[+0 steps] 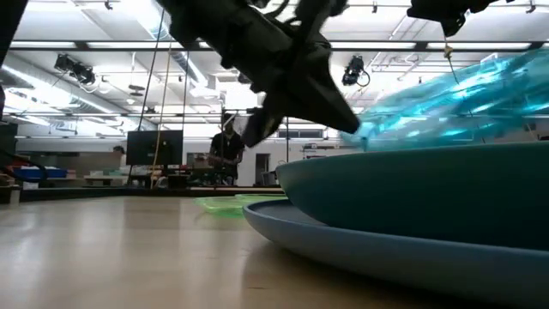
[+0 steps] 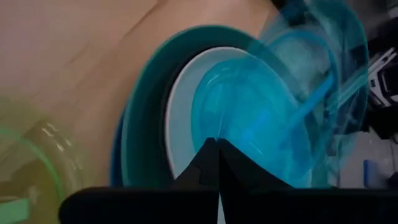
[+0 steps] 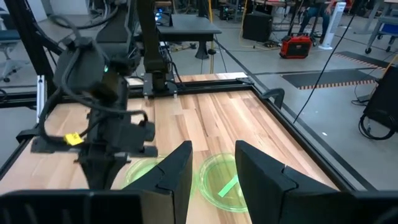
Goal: Stack plastic plates
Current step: Stack the light blue plate on top of the light blue plate, then stack the bottom light green plate on top of the light blue plate
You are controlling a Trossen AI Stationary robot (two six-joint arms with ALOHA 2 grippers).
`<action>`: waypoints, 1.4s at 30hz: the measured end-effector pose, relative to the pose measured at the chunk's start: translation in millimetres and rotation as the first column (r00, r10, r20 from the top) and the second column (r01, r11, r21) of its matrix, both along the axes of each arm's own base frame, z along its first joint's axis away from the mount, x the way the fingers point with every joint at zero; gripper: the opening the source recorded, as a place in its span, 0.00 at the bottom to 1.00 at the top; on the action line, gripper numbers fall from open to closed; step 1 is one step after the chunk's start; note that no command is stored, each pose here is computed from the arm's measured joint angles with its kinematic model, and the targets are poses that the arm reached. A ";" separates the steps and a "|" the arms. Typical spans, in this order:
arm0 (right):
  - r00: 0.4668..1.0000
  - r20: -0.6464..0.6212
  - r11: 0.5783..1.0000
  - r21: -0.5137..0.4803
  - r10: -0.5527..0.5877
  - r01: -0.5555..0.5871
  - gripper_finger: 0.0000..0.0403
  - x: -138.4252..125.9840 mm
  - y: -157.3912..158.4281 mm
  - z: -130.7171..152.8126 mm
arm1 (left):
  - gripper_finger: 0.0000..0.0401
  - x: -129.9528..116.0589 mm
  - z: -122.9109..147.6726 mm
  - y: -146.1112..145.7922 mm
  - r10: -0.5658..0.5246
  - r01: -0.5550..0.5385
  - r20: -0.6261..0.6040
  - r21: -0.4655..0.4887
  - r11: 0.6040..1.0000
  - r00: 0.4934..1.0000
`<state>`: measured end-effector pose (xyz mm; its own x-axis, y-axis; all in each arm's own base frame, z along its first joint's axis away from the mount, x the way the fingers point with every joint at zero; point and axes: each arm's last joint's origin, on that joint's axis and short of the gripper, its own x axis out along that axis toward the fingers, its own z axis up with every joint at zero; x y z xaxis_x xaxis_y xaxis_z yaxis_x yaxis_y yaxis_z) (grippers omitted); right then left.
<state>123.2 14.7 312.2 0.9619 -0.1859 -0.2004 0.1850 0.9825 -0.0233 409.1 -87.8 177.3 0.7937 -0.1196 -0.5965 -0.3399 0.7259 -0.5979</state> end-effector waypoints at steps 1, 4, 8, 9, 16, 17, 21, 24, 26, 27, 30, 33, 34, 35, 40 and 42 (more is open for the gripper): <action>1.000 0.000 1.000 0.000 0.000 0.000 0.33 0.1 0.0 0.0 | 0.00 0.5 -1.8 -1.4 0.001 -0.001 -0.005 0.004 1.000 1.000; 1.000 0.003 1.000 0.001 0.000 0.000 0.33 0.2 0.0 0.3 | 0.00 8.5 -3.0 -7.7 -0.001 0.001 0.002 0.009 1.000 1.000; 1.000 0.005 1.000 0.001 0.000 0.000 0.33 0.2 0.0 0.5 | 0.00 19.6 -0.4 -15.2 -0.022 0.022 0.016 0.031 0.999 1.000; 1.000 0.005 1.000 0.001 0.000 0.000 0.33 0.3 0.1 0.4 | 0.00 19.9 -0.5 -15.7 -0.033 0.033 -0.004 0.047 0.998 0.999; 1.000 -0.002 1.000 0.006 -0.001 0.001 0.33 0.1 0.0 -0.3 | 0.08 20.6 -0.1 -21.8 -0.085 0.088 -0.038 0.077 0.993 0.996; 1.000 -0.001 1.000 0.006 -0.001 0.001 0.33 0.0 0.0 -0.3 | 0.11 20.5 -0.1 -21.8 -0.086 0.089 -0.040 0.077 0.993 0.995; 1.000 -0.003 1.000 0.006 -0.002 0.002 0.33 0.0 0.0 -0.4 | 0.26 19.0 -1.4 -21.7 -0.113 0.117 -0.061 0.078 0.990 0.992; 1.000 -0.004 1.000 0.006 -0.002 0.002 0.33 0.0 0.0 -0.5 | 0.35 18.3 3.2 -20.5 -0.181 0.185 -0.051 0.106 0.977 0.982; 1.000 -0.005 1.000 0.006 -0.002 0.002 0.33 0.0 0.0 -0.6 | 0.38 16.6 8.7 -20.3 -0.212 0.216 -0.043 0.140 0.966 0.976; 1.000 -0.005 1.000 0.006 -0.002 0.002 0.33 0.0 0.0 -0.6 | 0.38 14.3 12.5 -19.7 -0.225 0.230 -0.050 0.159 0.960 0.973; 1.000 -0.008 1.000 0.008 -0.002 0.002 0.33 0.0 0.0 -0.9 | 0.38 6.5 18.8 -17.8 -0.249 0.266 -0.104 0.203 0.942 0.963; 1.000 -0.009 1.000 0.011 -0.003 0.003 0.33 -0.1 0.0 -1.1 | 0.37 -3.0 22.6 -14.4 -0.259 0.301 -0.185 0.258 0.918 0.948; 1.000 -0.009 1.000 0.011 -0.003 0.003 0.33 -0.1 0.0 -1.1 | 0.36 -7.4 22.8 -13.8 -0.254 0.312 -0.226 0.279 0.908 0.941; 1.000 -0.009 1.000 0.011 -0.003 0.003 0.33 -0.2 0.0 -1.1 | 0.36 -10.8 21.4 -14.0 -0.254 0.329 -0.263 0.302 0.895 0.931; 1.000 -0.009 1.000 0.012 -0.003 0.003 0.33 -0.1 0.0 -1.1 | 0.35 -28.0 11.2 -20.4 -0.256 0.447 -0.448 0.396 0.802 0.856; 1.000 -0.009 1.000 0.012 -0.003 0.003 0.33 -0.1 0.0 -1.1 | 0.35 -33.0 8.4 -27.6 -0.271 0.508 -0.493 0.449 0.735 0.827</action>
